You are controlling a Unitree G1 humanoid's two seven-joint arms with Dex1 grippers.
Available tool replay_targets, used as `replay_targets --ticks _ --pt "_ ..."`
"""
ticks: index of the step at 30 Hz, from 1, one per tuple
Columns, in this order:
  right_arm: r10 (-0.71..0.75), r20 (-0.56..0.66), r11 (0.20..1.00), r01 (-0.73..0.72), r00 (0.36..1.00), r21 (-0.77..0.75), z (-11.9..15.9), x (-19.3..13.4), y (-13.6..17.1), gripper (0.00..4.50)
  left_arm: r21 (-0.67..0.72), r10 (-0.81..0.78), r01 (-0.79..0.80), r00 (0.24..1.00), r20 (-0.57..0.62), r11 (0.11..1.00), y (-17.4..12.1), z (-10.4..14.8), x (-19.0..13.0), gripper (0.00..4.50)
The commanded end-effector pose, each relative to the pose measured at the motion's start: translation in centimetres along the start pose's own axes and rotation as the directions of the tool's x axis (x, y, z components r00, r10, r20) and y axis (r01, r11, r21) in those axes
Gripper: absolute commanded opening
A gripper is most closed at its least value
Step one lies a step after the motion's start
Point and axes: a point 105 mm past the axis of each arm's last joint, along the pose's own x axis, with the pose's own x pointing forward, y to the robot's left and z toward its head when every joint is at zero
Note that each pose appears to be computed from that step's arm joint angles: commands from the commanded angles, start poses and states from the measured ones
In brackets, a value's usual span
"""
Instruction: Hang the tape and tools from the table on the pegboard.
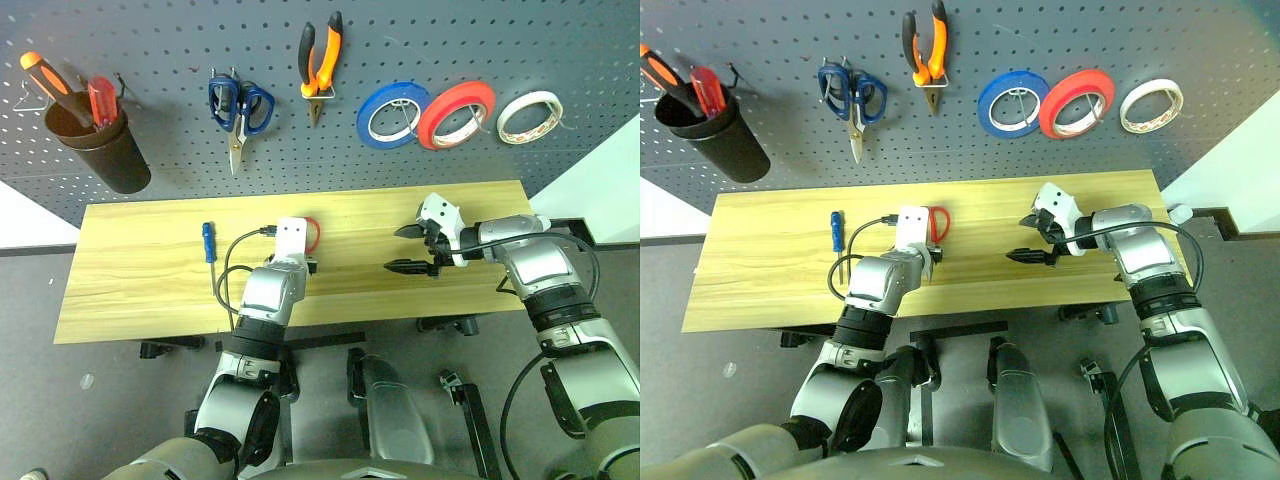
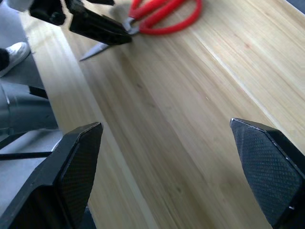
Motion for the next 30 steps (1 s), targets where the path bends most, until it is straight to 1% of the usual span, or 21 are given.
replay_targets --ticks 1,4,6,9,14,17,20,24,27,28,30 --pt "-0.036 0.028 0.999 0.037 0.999 -0.03 1.0 -0.7 -0.8 4.5 0.027 0.043 -0.04 0.992 -0.117 0.999 -0.2 -2.3 0.2 2.89" --pt "-0.046 0.031 0.998 0.047 0.998 -0.037 1.0 -0.6 -0.9 4.5 0.039 0.058 -0.052 0.987 -0.153 0.998 0.1 -2.7 0.1 1.98" --pt "-0.047 0.034 0.998 0.049 0.998 -0.04 1.1 -0.5 -0.9 4.5 0.035 0.071 -0.066 0.983 -0.172 0.997 0.4 -2.8 -0.1 1.29" --pt "-0.053 0.038 0.997 0.055 0.998 -0.047 1.2 -0.5 -1.1 4.5 0.039 0.097 -0.091 0.98 -0.173 0.995 0.9 -2.7 -0.1 0.3" --pt "-0.077 0.036 0.995 0.079 0.996 -0.061 1.2 -0.4 -1.6 4.5 0.034 0.115 -0.111 0.981 -0.155 0.993 1.6 -2.1 -0.3 0.26" --pt "-0.079 0.041 0.994 0.081 0.996 -0.072 1.5 -0.4 -1.8 4.5 0.046 0.068 -0.063 0.991 -0.112 0.997 1.7 -1.4 -0.7 0.26" --pt "-0.082 0.042 0.991 0.086 0.996 -0.099 1.8 -0.5 -2.0 4.5 0.054 0.025 -0.021 0.997 -0.076 0.998 2.5 -0.9 -1.6 0.26" --pt "-0.089 0.053 0.987 0.095 0.995 -0.126 2.5 -0.9 -2.2 4.5 -0.056 -0.196 0.196 0.981 0.008 0.979 3.4 -0.1 -3.3 0.26" --pt "-0.084 0.066 0.986 0.092 0.994 -0.136 2.9 -1.1 -2.2 4.5 -0.096 -0.308 0.312 0.95 0.06 0.945 4.4 0.5 -4.5 0.26" --pt "-0.082 0.069 0.986 0.091 0.994 -0.137 3.0 -1.1 -2.2 4.5 -0.09 -0.35 0.356 0.934 0.069 0.93 4.6 0.7 -5.0 0.26" --pt "-0.08 0.071 0.986 0.089 0.994 -0.139 3.0 -1.2 -2.2 4.5 -0.022 -0.414 0.415 0.909 0.045 0.909 4.8 0.7 -6.0 0.26"
